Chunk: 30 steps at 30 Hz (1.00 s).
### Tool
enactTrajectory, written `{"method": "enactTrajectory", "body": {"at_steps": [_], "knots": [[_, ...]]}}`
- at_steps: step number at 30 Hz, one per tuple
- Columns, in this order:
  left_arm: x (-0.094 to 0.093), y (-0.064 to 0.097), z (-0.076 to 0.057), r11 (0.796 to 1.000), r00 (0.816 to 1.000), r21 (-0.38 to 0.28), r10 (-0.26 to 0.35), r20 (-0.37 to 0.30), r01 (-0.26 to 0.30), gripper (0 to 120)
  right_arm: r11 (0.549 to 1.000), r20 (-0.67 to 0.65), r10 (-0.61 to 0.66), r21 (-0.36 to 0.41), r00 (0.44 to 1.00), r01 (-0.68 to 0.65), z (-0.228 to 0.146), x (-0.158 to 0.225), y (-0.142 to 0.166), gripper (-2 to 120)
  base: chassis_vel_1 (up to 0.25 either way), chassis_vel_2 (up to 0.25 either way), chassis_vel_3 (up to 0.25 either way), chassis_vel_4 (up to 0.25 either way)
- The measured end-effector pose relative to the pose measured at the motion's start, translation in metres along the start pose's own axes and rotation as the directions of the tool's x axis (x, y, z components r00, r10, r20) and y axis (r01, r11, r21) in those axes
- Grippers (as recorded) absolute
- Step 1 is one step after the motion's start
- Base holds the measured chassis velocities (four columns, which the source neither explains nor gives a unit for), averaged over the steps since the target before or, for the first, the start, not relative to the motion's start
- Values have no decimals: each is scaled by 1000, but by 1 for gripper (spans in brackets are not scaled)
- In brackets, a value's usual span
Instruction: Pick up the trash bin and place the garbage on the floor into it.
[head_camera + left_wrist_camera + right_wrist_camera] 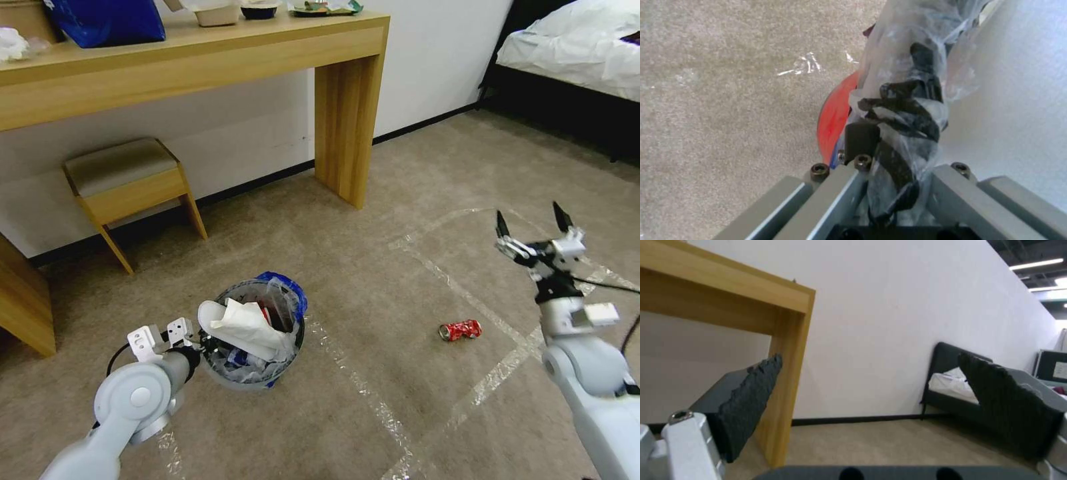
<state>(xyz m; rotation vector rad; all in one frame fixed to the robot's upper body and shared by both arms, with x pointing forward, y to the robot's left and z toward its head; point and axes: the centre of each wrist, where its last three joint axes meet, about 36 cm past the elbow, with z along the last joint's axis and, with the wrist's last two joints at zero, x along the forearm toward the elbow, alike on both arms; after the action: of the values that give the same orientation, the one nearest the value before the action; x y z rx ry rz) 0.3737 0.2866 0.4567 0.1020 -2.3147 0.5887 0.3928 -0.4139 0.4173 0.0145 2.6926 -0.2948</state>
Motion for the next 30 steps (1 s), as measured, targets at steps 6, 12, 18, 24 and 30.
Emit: {"method": "enactTrajectory", "body": {"at_steps": [6,12,18,24,30], "knots": [[-2,-3,-1,1000,1000,-9,7,-5,-7,0,1000,-16,-16,20,1000,17,11,23,9,100,0,0,0,0],[-3,-5,-1,1000,1000,-9,6,-5,-6,0,1000,-19,-19,19,1000,19,15,30,12,100,0,0,0,0],[-4,-4,0,1000,1000,-7,6,-8,-6,0,999,-22,-30,11,999,30,19,33,19,100,0,0,0,0],[-1,-5,1,1000,1000,-8,6,-7,-6,0,999,-22,-41,4,999,41,22,33,24,100,0,0,0,0],[0,-5,1,1000,1000,-7,4,-6,-4,0,999,-24,-54,7,998,54,25,33,26,100,0,0,0,0]]}}
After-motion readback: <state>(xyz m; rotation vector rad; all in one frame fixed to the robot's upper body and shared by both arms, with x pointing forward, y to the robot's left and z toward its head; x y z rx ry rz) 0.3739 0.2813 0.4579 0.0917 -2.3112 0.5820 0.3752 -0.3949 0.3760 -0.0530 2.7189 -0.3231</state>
